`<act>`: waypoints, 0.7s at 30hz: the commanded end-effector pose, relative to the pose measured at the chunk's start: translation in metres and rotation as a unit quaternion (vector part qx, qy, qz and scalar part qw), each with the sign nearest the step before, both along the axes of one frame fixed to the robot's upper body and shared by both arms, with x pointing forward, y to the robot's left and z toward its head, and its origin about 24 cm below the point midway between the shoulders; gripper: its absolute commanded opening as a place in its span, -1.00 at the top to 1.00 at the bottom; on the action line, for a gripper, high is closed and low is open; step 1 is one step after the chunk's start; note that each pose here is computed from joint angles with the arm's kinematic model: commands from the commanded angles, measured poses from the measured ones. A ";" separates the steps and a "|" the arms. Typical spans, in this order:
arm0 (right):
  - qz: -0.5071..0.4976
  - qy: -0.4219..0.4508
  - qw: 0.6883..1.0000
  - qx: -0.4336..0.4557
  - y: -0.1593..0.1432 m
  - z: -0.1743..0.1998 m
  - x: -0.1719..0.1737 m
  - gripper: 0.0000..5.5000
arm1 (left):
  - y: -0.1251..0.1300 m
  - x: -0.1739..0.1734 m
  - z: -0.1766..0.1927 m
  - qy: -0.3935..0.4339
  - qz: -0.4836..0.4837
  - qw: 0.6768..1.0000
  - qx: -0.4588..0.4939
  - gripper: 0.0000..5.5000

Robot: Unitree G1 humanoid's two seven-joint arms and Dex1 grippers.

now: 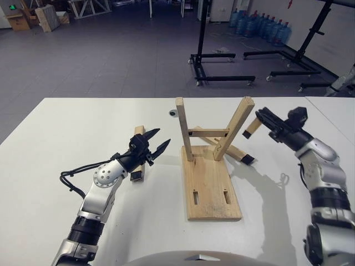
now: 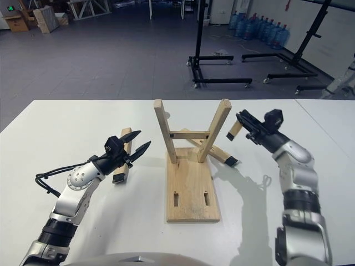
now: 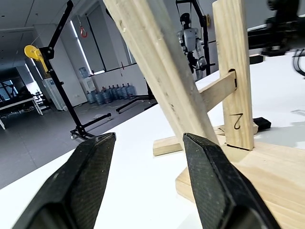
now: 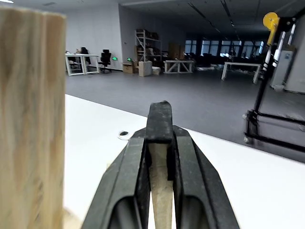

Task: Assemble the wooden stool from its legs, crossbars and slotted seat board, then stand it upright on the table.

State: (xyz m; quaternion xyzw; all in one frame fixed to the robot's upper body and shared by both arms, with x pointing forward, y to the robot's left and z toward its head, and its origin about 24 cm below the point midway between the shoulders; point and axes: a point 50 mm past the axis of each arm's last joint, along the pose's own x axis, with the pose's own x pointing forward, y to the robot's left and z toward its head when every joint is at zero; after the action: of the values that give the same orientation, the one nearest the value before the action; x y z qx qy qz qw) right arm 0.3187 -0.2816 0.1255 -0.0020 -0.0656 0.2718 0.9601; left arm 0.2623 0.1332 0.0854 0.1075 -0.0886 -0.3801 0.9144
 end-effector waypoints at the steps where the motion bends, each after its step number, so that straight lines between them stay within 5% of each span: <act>1: 0.039 0.000 0.999 0.002 0.024 -0.004 0.026 0.85 | -0.001 0.006 -0.002 -0.003 -0.003 1.000 0.013 0.06; 21: 0.108 0.058 0.992 0.010 0.048 -0.042 0.023 0.85 | 0.001 0.010 -0.006 -0.001 -0.002 1.000 0.017 0.06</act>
State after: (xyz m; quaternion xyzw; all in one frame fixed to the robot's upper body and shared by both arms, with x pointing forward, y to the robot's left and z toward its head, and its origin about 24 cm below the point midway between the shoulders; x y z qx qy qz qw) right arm 0.3440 -0.2305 0.0889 0.0392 -0.0255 0.3794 0.9241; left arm 0.2695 0.1340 0.0782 0.1116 -0.0833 -0.3804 0.9143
